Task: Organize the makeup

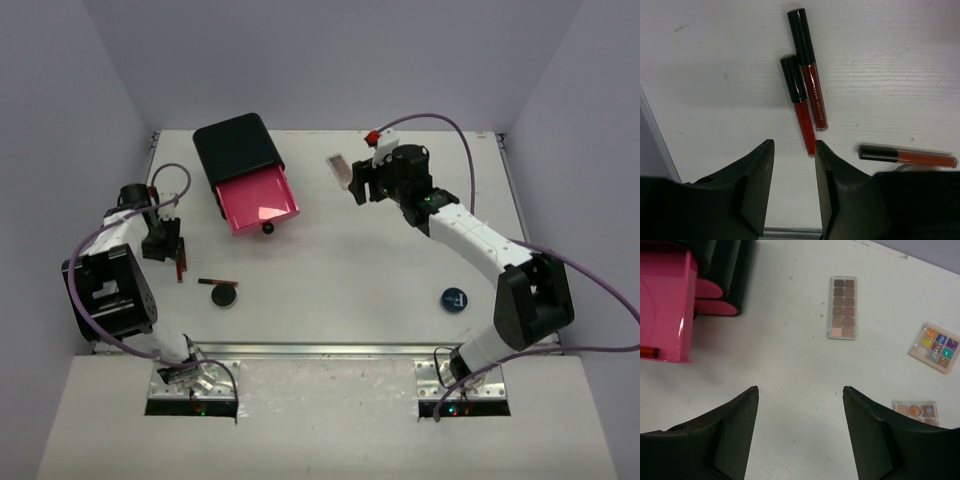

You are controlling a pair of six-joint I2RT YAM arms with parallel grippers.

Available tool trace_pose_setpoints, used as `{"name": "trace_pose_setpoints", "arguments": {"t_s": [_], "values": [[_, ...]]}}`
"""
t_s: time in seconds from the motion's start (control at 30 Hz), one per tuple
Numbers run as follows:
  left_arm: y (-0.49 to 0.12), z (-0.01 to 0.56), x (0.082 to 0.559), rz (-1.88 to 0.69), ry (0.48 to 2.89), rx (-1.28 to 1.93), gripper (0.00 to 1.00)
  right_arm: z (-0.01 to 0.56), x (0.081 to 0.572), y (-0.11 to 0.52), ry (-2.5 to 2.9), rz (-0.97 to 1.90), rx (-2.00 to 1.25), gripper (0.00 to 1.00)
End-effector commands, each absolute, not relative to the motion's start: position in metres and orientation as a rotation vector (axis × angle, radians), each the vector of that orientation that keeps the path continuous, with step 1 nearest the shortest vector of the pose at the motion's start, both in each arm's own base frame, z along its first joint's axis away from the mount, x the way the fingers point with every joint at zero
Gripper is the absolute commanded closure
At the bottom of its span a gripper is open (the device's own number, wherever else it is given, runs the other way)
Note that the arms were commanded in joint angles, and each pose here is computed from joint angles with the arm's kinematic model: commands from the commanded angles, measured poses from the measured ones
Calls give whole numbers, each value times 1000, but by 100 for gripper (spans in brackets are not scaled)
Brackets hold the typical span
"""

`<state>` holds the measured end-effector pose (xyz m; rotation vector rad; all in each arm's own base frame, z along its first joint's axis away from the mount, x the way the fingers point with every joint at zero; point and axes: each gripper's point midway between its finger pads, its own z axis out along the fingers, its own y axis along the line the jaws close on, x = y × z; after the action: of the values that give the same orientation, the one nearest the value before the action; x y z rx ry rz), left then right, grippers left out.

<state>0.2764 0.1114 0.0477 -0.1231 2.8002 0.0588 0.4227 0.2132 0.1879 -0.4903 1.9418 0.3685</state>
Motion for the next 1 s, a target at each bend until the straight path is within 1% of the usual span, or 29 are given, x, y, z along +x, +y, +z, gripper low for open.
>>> {"name": "trace_pose_setpoints", "arguments": {"t_s": [0.0, 0.13, 0.33, 0.47, 0.6, 0.73, 0.97], "values": [[120, 48, 294, 76, 2730, -83, 64, 217, 416, 207, 1916, 416, -424, 32], [129, 47, 294, 61, 2711, -120, 67, 216, 407, 202, 1922, 422, -401, 32], [122, 42, 297, -17, 2724, -135, 68, 209, 403, 185, 1921, 319, -404, 32], [121, 30, 295, -34, 2752, -159, 68, 207, 399, 182, 1916, 303, -427, 32], [116, 30, 296, -71, 2748, -165, 68, 198, 396, 179, 1933, 294, -435, 31], [119, 30, 295, -48, 2748, -170, 68, 187, 396, 177, 1958, 290, -431, 32], [122, 20, 298, -36, 2762, -185, 69, 187, 394, 173, 1957, 285, -427, 31]]}}
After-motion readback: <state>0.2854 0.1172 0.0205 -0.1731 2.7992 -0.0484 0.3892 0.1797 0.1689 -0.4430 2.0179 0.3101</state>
